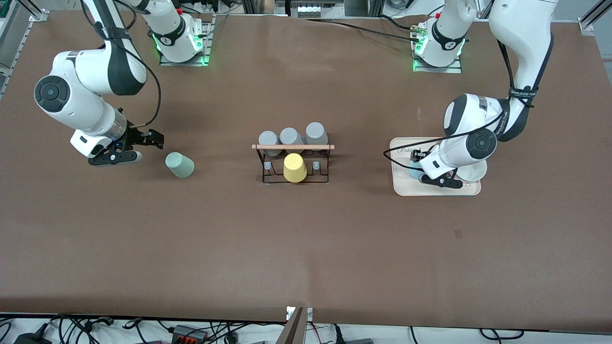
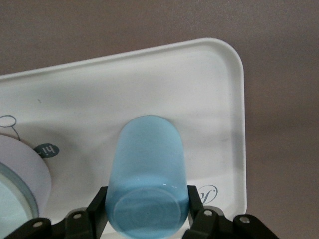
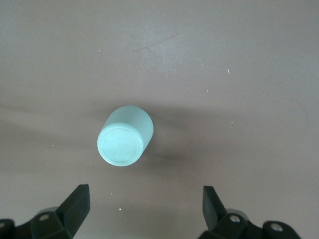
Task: Hang scattered cups on rack with three cups
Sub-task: 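Grasp the blue cup with the left gripper while the right gripper lowers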
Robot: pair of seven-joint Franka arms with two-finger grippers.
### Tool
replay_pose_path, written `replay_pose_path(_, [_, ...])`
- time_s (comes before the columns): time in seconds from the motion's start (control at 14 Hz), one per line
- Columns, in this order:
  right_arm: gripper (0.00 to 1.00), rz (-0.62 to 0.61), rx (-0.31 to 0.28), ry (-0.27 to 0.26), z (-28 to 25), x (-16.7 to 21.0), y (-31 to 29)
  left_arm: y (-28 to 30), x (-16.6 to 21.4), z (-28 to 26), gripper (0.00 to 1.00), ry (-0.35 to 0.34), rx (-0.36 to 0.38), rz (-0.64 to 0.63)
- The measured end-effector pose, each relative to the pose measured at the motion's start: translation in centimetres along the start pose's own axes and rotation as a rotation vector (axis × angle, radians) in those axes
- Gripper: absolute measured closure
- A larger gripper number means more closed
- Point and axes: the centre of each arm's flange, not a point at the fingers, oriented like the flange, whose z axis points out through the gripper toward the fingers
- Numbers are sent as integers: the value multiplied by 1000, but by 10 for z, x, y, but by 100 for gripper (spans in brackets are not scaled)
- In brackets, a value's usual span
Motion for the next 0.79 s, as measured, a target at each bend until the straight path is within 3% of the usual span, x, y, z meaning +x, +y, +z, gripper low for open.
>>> replay_pose_path(0.29, [0,0,0,-3,5,1,0,2,11,-26,35,13,-3,2])
replay_pose_path(0.57, [0,0,-1,22,5,4,0,15,43,-145,35,61,-12,23])
replay_pose_path(0.79, [0,-2,-5,77,25,11,-1,39,57,-203,35,115,-19,61])
